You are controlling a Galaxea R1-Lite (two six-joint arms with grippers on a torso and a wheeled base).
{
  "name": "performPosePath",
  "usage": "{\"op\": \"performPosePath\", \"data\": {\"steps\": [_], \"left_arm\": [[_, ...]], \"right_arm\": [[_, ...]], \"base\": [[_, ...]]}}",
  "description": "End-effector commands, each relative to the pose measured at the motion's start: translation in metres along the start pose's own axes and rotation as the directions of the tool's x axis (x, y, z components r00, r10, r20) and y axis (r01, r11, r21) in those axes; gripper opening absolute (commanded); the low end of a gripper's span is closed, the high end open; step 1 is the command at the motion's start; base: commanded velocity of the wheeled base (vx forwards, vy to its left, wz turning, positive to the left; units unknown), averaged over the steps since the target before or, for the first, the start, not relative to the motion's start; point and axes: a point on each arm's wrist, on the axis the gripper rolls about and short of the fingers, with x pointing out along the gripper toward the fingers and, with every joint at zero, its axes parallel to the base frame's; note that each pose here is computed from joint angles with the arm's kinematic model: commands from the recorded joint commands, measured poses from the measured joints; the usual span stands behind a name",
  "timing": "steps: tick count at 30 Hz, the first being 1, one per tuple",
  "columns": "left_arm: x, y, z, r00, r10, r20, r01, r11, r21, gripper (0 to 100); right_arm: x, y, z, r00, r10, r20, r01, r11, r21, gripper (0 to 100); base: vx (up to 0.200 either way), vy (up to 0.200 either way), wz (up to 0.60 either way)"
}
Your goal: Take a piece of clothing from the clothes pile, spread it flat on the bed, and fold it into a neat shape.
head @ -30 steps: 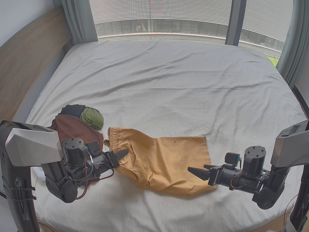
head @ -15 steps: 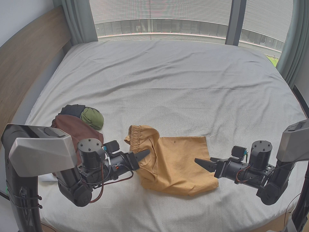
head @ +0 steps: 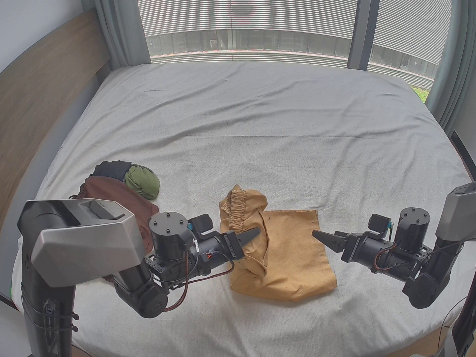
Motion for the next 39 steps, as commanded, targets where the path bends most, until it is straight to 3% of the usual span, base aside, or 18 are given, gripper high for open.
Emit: {"op": "performPosePath", "data": {"steps": [1, 13, 39], "left_arm": [[0.011, -0.005, -0.007, 1.0, -0.02, -0.021, 0.02, 1.0, 0.0, 0], [0.038, -0.009, -0.026, 0.995, -0.031, -0.091, 0.031, 1.0, -0.007, 0], [0.065, -0.002, -0.038, 0.99, -0.016, -0.138, 0.015, 1.0, -0.015, 0]], "right_arm": [[-0.002, -0.004, 0.005, 1.0, -0.005, 0.014, 0.005, 1.0, 0.005, 100], [-0.006, -0.011, 0.015, 0.999, -0.008, 0.047, 0.008, 1.0, 0.007, 100], [-0.007, -0.022, 0.025, 0.997, -0.021, 0.079, 0.021, 1.0, 0.013, 100]], "base": [[0.0, 0.0, 0.0], [0.0, 0.0, 0.0], [0.0, 0.0, 0.0]]}}
